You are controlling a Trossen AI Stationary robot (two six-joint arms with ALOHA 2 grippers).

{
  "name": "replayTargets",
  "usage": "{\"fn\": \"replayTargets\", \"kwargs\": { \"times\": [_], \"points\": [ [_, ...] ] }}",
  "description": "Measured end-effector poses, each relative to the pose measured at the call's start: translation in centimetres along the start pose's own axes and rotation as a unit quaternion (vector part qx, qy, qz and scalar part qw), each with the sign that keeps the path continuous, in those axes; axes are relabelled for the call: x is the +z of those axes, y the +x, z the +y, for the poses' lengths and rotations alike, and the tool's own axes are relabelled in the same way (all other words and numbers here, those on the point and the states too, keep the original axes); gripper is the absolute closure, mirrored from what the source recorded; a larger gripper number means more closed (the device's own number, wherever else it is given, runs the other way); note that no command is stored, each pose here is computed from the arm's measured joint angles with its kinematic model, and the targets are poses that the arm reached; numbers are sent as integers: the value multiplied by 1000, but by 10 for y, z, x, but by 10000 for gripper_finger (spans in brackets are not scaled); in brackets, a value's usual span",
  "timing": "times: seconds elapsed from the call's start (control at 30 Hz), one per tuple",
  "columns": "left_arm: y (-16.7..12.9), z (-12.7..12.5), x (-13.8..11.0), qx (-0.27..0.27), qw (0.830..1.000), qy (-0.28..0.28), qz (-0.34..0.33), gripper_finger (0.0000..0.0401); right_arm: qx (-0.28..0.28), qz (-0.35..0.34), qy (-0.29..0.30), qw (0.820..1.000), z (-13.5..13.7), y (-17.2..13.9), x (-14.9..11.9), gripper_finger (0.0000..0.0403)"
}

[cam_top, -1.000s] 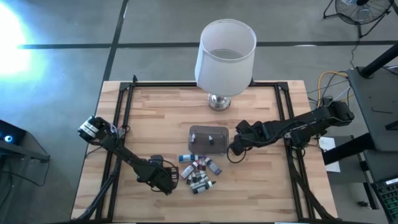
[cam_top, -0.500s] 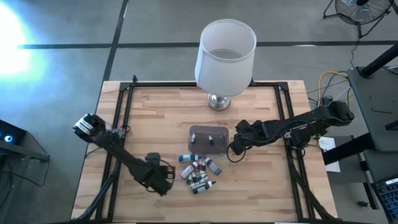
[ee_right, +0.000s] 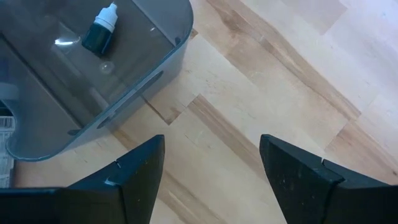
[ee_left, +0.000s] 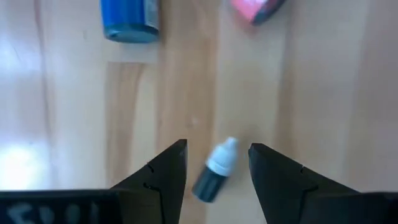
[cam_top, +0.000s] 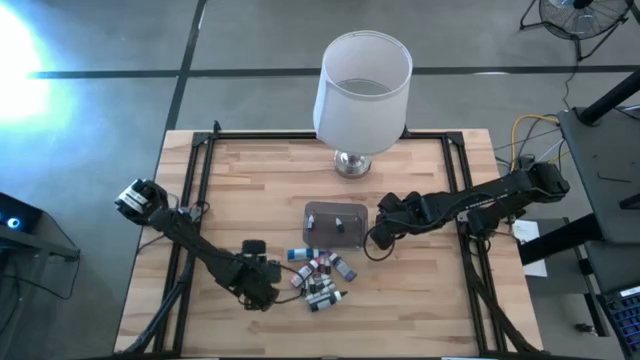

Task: Pick & Place food coloring
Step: Put the small black food coloring into the black bin

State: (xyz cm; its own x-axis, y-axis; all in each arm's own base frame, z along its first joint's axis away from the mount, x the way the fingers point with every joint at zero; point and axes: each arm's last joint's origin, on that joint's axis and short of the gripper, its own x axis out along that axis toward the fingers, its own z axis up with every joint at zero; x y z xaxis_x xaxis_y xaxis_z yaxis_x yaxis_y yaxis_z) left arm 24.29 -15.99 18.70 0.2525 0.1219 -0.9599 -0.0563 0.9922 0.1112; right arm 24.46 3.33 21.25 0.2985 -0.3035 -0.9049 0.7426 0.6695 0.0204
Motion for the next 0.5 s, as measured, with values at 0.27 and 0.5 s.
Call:
{"fn": "replayTargets", "kwargs": {
  "times": [0.27, 0.5],
  "points": [
    [13, 0, -6, -70, 996, 49, 30, 249, 0, 0, 11, 1000, 0, 0, 0, 147],
    [22, 3, -9, -70, 996, 52, 20, 250, -2, -3, 12, 1000, 0, 0, 0, 147]
  ]
}}
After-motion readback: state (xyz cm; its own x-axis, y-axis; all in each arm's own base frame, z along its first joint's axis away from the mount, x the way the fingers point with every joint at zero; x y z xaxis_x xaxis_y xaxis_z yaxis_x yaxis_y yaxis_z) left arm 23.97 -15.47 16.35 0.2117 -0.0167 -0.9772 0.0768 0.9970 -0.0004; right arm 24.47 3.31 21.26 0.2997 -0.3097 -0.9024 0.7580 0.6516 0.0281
